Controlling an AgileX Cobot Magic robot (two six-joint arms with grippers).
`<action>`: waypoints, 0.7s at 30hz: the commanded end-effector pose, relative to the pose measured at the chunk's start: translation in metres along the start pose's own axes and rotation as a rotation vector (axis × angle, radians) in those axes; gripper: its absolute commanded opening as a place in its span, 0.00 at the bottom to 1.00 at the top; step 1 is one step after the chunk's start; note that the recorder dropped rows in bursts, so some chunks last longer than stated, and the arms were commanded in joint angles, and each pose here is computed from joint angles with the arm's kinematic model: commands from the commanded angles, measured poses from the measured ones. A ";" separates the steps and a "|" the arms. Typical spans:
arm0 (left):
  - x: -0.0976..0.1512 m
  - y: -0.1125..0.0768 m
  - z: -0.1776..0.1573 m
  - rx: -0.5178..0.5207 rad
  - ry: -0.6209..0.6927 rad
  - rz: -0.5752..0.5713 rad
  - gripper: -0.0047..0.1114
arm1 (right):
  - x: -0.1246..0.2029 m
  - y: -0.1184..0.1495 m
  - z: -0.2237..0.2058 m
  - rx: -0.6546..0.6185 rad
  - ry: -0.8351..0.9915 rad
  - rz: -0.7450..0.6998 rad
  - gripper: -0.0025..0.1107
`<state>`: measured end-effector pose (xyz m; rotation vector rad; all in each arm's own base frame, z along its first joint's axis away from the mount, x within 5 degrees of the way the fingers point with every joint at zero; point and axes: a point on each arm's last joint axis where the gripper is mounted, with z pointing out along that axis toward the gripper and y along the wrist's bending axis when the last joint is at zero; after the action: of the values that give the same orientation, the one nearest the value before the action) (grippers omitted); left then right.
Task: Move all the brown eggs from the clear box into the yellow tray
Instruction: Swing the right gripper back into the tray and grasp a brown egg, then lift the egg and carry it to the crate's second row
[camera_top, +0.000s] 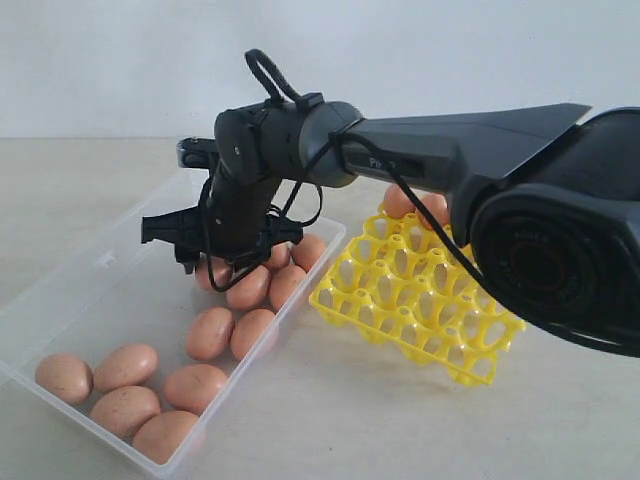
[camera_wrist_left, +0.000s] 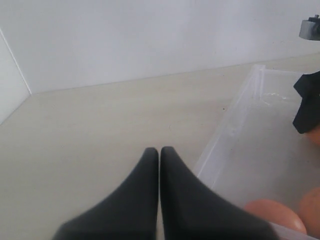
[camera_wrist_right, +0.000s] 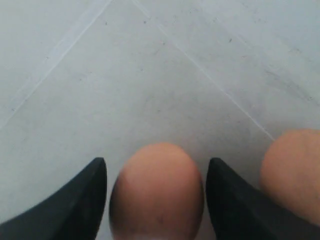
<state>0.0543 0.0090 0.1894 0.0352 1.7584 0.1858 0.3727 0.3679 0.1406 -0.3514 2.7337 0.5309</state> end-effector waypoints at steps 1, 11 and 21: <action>0.000 -0.001 0.000 0.006 -0.005 -0.008 0.05 | -0.001 -0.005 0.005 0.005 0.006 0.001 0.52; 0.000 -0.001 0.000 0.006 -0.005 -0.008 0.05 | -0.003 -0.003 0.000 0.003 -0.009 -0.127 0.03; 0.000 -0.001 0.000 0.006 -0.006 -0.008 0.05 | -0.019 0.029 -0.047 -0.086 -0.185 -0.269 0.03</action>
<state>0.0544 0.0089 0.1897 0.0360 1.7549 0.1851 0.3715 0.3697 0.1654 -0.6302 2.5881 0.5185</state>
